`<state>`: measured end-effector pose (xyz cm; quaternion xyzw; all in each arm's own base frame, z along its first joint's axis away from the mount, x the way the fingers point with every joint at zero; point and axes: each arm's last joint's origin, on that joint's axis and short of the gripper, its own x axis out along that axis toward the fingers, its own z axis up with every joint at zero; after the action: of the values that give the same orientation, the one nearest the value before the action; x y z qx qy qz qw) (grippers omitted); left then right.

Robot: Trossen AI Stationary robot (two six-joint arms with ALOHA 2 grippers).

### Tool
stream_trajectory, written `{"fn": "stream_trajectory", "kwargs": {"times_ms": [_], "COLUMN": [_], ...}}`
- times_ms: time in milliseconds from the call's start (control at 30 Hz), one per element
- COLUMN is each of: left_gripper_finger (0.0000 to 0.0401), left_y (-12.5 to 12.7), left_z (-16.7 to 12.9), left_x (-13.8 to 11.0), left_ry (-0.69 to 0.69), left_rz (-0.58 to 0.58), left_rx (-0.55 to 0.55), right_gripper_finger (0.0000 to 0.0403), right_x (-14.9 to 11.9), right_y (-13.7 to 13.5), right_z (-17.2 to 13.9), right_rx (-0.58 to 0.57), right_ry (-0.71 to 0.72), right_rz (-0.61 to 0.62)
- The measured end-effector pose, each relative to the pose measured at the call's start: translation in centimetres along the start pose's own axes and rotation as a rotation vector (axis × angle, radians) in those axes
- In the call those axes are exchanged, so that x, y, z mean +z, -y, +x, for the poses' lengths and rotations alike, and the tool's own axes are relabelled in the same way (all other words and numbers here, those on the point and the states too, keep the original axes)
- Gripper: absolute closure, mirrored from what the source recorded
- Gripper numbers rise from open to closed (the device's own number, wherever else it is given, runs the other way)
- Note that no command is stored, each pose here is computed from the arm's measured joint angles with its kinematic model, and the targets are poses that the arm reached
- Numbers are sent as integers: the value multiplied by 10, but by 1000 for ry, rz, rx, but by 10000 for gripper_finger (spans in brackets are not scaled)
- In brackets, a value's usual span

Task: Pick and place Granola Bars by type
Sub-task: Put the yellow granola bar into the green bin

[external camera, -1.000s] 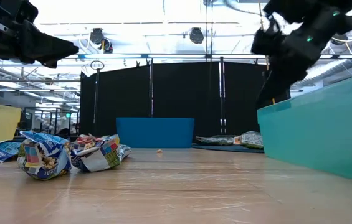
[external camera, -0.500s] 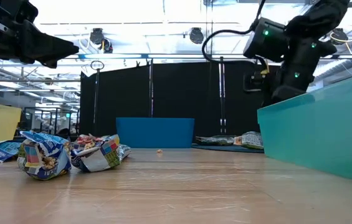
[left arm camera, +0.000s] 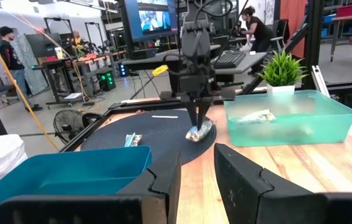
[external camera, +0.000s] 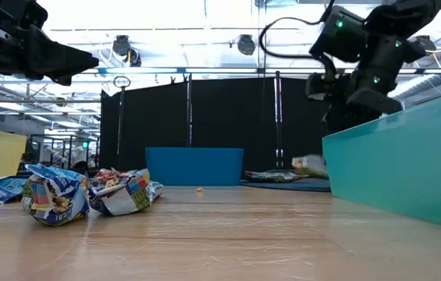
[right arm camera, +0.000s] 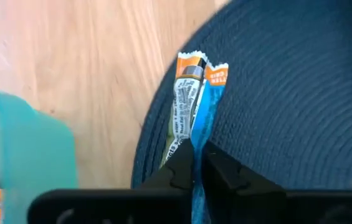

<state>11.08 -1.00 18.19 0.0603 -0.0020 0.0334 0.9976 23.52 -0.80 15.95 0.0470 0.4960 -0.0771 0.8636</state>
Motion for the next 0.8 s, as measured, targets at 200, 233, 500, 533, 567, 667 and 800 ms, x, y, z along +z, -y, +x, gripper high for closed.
{"fn": "stream_trajectory", "kwargs": {"times_ms": [200, 233, 500, 533, 567, 667, 800], "left_gripper_finger": [299, 299, 299, 299, 299, 299, 299], "left_y": [0, 0, 0, 0, 0, 0, 0], "left_z": [0, 0, 0, 0, 0, 0, 0], "left_x": [0, 0, 0, 0, 0, 0, 0], "left_ry": [0, 0, 0, 0, 0, 0, 0], "left_rz": [0, 0, 0, 0, 0, 0, 0], "left_rx": [0, 0, 0, 0, 0, 0, 0], "right_gripper_finger": [399, 399, 401, 401, 401, 402, 402], "right_x": [2, 3, 4, 4, 4, 2, 0], "right_y": [1, 1, -1, -2, -4, -9, -22], "right_z": [-19, -23, -58, -63, -68, -81, -91], "right_rx": [6, 7, 38, 47, 56, 133, 285], "right_ry": [64, 78, 229, 251, 271, 322, 346], "right_rz": [-28, -28, -49, -54, -58, -69, -53]}}
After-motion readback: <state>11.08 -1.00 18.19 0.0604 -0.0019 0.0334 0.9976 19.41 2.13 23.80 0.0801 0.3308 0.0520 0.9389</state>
